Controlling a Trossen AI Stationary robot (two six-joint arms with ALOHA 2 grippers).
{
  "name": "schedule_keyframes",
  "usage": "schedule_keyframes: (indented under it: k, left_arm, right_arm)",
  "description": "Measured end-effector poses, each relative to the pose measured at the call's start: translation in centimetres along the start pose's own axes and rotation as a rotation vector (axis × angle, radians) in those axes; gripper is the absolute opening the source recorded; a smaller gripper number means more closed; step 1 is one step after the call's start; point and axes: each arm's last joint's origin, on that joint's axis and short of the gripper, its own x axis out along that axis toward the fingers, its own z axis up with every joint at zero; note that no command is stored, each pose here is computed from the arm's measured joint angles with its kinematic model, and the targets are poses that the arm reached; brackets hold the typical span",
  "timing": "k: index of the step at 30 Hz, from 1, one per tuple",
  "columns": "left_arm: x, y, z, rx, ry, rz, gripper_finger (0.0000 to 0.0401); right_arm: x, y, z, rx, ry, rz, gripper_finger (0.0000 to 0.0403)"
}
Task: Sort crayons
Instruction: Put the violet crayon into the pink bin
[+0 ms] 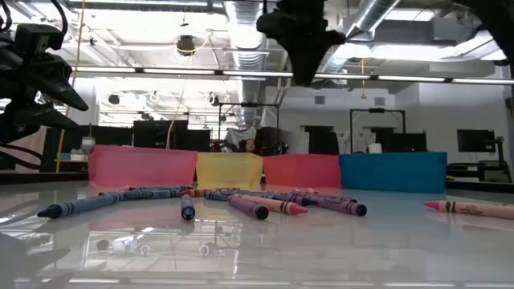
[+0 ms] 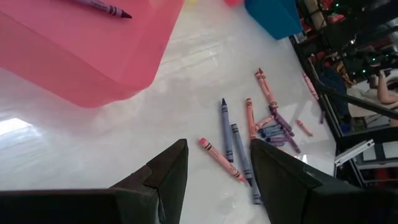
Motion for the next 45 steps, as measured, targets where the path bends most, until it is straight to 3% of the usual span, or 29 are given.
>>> schedule_keyframes:
  k: [5,10,15,23,29,45]
  left_arm:
    - [0.0,0.0,0.0,-0.033,0.002,0.0,0.0165]
    - [0.0,0.0,0.0,-0.047,0.007,-0.001,0.0165]
    - [0.0,0.0,0.0,-0.061,0.008,-0.001,0.0165]
    - [0.0,0.0,0.0,-0.083,0.0,0.001,0.0165]
    - [0.0,0.0,0.0,-0.094,-0.009,0.002,0.0165]
    - [0.0,0.0,0.1,-0.123,-0.04,0.007,0.0165]
  right_arm:
    - [0.5,3.0,-4.9,-0.029,0.036,-0.033,0.0092]
    - [4.5,4.5,-9.8,0.009,0.159,-0.152,0.0092]
    - [7.4,3.8,-15.1,0.08,0.385,-0.284,0.0092]
    - [8.5,1.8,-22.2,0.262,0.483,-0.481,0.0064]
    - [8.1,-0.2,-25.9,0.367,0.473,-0.553,0.0005]
    - [10.8,-2.3,-31.7,0.457,0.577,-0.631,0.0]
